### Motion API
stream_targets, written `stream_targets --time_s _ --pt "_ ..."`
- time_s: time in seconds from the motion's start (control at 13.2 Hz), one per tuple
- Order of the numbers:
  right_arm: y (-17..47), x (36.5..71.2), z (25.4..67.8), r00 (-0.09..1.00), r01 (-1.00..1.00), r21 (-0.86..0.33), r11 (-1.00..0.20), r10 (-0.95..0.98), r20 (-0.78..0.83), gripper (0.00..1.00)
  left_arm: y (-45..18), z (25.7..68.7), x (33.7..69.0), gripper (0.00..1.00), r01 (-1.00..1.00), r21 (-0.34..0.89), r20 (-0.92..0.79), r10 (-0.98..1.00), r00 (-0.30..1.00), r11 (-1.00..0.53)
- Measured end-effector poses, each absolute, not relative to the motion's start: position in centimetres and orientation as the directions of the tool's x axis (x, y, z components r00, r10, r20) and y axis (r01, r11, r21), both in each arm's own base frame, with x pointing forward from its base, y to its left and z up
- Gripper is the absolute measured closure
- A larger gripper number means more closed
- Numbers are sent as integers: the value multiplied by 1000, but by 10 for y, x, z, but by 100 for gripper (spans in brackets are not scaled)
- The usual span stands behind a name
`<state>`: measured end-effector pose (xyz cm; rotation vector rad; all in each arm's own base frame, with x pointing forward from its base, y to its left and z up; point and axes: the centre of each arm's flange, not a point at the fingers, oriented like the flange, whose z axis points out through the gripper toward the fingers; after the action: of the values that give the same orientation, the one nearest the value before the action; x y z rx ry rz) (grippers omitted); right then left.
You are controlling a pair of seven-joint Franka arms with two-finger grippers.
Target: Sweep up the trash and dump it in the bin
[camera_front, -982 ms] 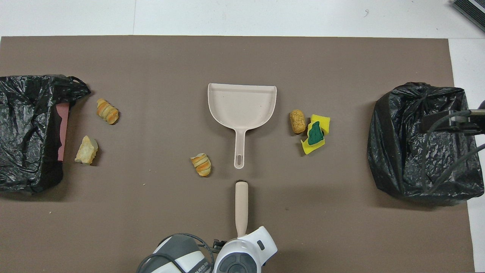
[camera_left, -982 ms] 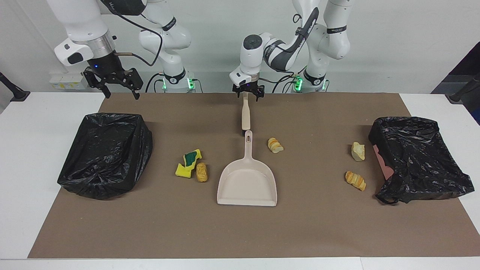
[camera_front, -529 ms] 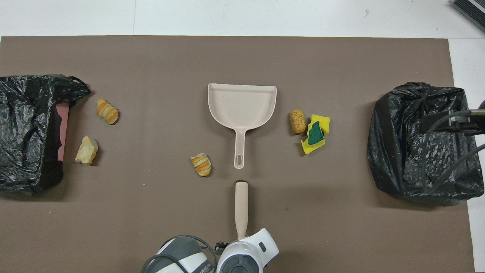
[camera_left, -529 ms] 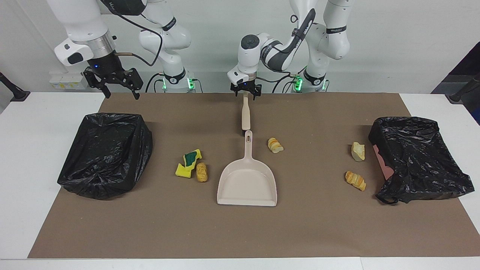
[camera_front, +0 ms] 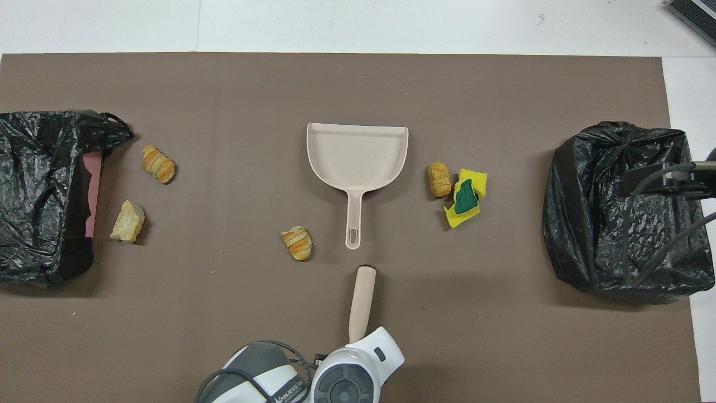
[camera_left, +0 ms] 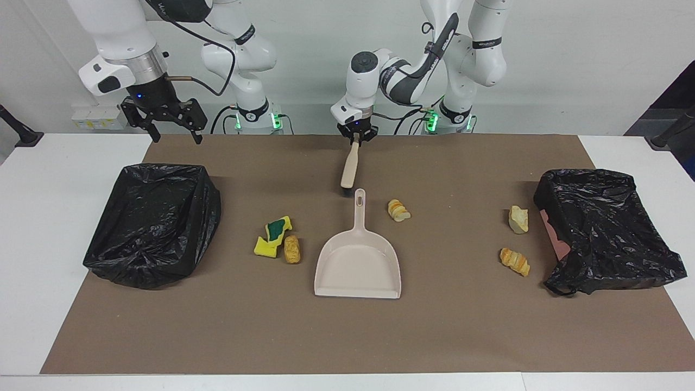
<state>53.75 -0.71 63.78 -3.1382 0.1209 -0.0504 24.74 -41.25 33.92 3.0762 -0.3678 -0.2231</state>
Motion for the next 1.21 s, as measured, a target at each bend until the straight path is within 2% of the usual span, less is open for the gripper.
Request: stream_targets --time_s 0.3,0.76,0.91,1.21 --pt "-7 538 638 997 -77 -2 -997 -77 32 0 -370 355 284 73 -122 1 -211 -119 970 -993" --pt "-7 538 638 997 -77 -2 -997 -77 32 0 -270 414 387 73 91 -52 -175 99 980 -995" --pt "-7 537 638 997 -76 -2 -997 -76 29 0 -231 437 419 73 109 -60 -163 117 980 -992" --pt "12 534 636 999 -38 -2 -999 -38 10 0 -157 444 455 73 140 -110 -139 155 978 -984"
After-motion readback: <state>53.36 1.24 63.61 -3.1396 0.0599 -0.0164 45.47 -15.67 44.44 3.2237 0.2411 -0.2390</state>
